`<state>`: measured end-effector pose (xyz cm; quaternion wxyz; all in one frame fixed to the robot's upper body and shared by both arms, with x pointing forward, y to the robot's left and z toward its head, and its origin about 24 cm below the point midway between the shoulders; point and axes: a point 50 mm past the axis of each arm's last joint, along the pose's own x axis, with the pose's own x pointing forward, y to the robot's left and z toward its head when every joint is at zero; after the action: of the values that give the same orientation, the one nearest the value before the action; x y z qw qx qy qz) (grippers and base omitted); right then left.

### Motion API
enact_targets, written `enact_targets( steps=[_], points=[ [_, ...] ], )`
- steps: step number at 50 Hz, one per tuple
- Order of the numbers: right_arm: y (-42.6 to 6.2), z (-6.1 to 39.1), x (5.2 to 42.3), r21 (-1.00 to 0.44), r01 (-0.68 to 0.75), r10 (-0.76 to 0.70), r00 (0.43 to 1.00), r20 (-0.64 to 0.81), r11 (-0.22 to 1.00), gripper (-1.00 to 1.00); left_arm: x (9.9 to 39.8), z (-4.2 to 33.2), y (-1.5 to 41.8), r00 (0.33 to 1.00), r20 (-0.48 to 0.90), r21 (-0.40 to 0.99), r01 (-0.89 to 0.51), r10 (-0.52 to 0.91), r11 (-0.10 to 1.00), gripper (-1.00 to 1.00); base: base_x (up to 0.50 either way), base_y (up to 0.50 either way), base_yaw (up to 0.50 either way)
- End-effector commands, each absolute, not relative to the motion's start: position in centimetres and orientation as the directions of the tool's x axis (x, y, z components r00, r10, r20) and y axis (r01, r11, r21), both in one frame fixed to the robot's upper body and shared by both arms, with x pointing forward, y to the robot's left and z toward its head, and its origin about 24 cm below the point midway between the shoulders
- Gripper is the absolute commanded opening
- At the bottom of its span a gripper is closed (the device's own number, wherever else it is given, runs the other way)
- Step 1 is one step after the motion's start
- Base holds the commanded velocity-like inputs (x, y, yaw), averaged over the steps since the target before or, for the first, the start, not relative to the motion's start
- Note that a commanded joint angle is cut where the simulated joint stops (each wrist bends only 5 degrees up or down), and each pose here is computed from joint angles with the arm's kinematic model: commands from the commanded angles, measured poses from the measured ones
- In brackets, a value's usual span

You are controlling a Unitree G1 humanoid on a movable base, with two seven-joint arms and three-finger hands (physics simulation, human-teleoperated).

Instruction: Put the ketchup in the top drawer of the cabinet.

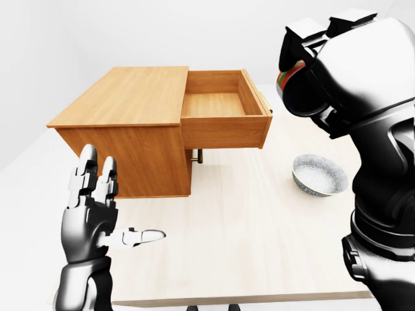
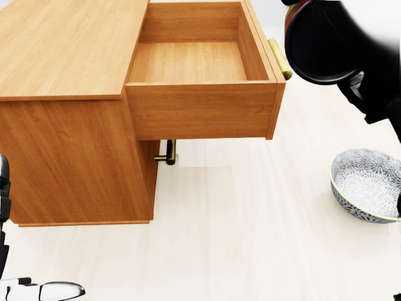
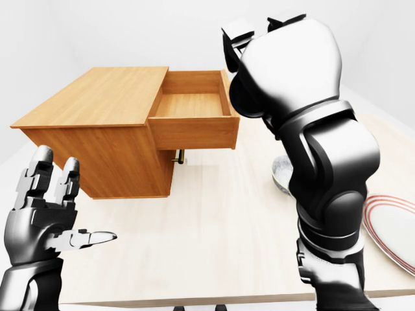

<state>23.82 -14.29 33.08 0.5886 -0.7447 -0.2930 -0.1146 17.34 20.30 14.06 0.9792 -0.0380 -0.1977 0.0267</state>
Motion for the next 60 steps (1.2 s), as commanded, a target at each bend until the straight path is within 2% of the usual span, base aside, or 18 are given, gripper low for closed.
enact_targets(
  steps=[1,10,15,24,36,51,60],
  points=[
    [-15.0,38.9,27.7,-0.821,0.571,0.192,0.807,0.558,-0.013,-1.0,17.0,14.4,20.4,0.913,0.402,-0.085,-0.038,0.069,0.996,1.0,0.0,0.0,0.0],
    [-15.5,41.6,32.4,-0.905,0.397,0.195,0.885,0.422,0.155,-1.0,17.1,14.3,20.4,0.914,0.399,-0.087,-0.038,0.07,0.995,1.0,0.0,0.0,0.0],
    [-15.5,42.6,33.9,-0.925,0.313,0.212,0.91,0.357,0.216,-1.0,17.3,14.2,20.4,0.916,0.395,-0.088,-0.039,0.071,0.995,1.0,0.0,0.0,0.0],
    [-16.2,42.0,37.6,-0.925,0.049,0.238,0.96,0.148,0.377,-1.0,17.7,14.2,20.7,0.914,0.396,-0.095,-0.052,0.086,0.994,1.0,0.0,0.0,0.0],
    [-16.2,39.8,39.6,-0.862,-0.148,0.281,0.96,-0.006,0.486,-1.0,17.4,14.3,20.6,0.914,0.397,-0.094,-0.047,0.08,0.995,1.0,0.0,0.0,0.0],
    [-17.0,37.6,40.5,-0.779,-0.243,0.314,0.947,-0.063,0.578,-1.0,17.5,14.1,20.5,0.917,0.391,-0.091,-0.044,0.076,0.995,1.0,0.0,0.0,0.0],
    [-17.3,36.1,40.9,-0.758,-0.276,0.314,0.944,-0.099,0.59,-1.0,17.5,14.1,20.4,0.919,0.388,-0.089,-0.041,0.073,0.995,1.0,0.0,0.0,0.0]
  ],
)
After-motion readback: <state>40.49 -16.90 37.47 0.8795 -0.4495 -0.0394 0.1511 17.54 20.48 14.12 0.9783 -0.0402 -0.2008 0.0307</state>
